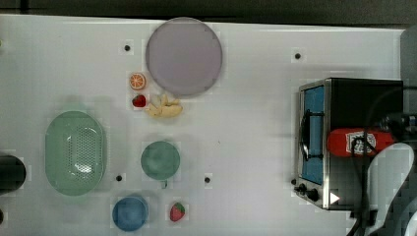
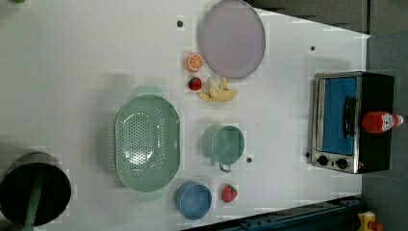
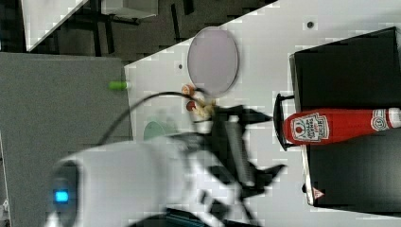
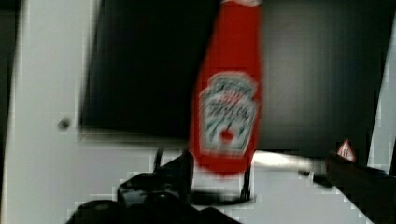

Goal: Pick Ketchup from oven and place it on table.

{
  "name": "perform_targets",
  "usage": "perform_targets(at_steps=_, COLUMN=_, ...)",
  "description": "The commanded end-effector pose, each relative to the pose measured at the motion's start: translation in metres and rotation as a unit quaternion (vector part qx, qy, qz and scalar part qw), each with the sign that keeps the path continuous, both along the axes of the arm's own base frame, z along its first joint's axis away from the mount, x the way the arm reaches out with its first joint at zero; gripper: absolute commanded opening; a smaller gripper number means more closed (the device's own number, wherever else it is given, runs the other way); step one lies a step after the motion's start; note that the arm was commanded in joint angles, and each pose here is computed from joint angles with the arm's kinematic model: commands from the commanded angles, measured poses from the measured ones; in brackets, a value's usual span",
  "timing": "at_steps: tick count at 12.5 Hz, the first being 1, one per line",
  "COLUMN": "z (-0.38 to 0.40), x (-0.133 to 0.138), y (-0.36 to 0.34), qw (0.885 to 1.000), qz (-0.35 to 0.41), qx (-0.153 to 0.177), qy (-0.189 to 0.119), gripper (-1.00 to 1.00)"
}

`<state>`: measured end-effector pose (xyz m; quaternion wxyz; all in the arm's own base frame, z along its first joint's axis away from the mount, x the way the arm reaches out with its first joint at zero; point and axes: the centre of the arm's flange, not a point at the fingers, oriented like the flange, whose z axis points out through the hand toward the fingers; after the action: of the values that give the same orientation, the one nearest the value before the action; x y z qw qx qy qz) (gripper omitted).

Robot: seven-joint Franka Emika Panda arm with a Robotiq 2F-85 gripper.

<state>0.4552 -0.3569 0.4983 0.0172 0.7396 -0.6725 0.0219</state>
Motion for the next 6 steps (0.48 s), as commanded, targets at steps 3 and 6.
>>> perform_targets(at_steps=3, z=-0.056, x=0.027, y=-0.013, qw=0.999, qz=-0.029, qx=-0.010, qy=-0.013, gripper=1.00)
perform_targets(at_steps=6, z=-0.098, x=0.024, y=-0.020, qw=0.998, qz=-0.055, qx=0.020, qy=0.007, gripper=1.00)
